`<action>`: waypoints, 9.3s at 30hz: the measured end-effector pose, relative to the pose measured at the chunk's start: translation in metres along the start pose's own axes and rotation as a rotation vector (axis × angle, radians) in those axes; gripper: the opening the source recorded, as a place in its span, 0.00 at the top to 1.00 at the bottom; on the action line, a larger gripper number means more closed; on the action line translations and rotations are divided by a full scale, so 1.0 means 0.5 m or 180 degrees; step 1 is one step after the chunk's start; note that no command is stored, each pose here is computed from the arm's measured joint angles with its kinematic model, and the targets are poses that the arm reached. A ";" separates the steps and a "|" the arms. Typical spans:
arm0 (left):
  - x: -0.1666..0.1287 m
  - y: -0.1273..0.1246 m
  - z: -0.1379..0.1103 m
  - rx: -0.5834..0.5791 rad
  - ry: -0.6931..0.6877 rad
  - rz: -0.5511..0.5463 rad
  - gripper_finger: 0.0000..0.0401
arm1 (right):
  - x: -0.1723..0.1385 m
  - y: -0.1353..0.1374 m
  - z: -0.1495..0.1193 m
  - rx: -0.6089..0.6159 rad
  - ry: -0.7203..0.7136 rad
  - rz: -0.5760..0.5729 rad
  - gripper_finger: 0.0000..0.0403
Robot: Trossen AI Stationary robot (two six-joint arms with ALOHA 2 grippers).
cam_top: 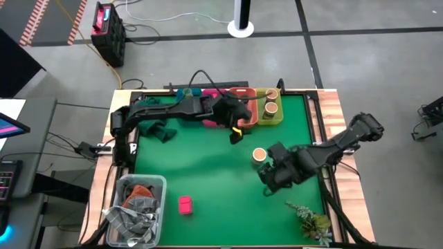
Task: Sort spices by type
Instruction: Put the gold spice bottle into the yellow bin, then put the red spice can into the pink bin
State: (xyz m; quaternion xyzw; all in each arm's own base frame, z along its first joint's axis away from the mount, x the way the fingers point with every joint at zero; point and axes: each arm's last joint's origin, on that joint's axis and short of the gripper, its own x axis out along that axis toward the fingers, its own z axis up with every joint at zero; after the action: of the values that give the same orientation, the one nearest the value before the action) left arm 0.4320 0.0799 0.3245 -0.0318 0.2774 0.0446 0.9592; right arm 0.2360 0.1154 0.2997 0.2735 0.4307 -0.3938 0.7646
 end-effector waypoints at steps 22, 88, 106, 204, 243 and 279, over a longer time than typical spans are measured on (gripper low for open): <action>-0.188 0.036 0.037 0.0387 -0.0146 0.0514 0.27 | 0.093 -0.022 0.179 -0.0663 0.0666 0.0523 0.02; -0.431 0.180 0.029 0.0343 -0.0283 0.1297 0.27 | 0.041 -0.277 0.351 0.0566 0.0017 0.0410 0.28; -0.440 0.203 0.016 0.0287 -0.0157 0.1338 0.27 | 0.100 -0.421 0.371 0.0820 0.0688 -0.1044 0.27; -0.437 0.198 0.008 0.0221 -0.0049 0.1207 0.27 | 0.302 -0.382 0.437 0.0069 0.1210 -0.0448 0.04; -0.267 -0.349 -0.185 0.1082 0.1750 -0.1295 0.27 | -0.016 -0.117 0.189 -0.0109 -0.0526 0.0069 0.04; -0.169 -0.501 -0.353 0.3833 0.2185 -0.2110 0.27 | -0.023 -0.109 0.176 -0.0106 -0.0531 0.0138 0.04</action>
State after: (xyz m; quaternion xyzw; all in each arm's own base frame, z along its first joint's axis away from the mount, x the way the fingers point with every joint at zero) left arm 0.2935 -0.1898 0.2296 0.4025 0.5121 -0.4164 0.6343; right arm 0.2256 0.0233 0.3475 0.2363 0.3660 -0.3914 0.8105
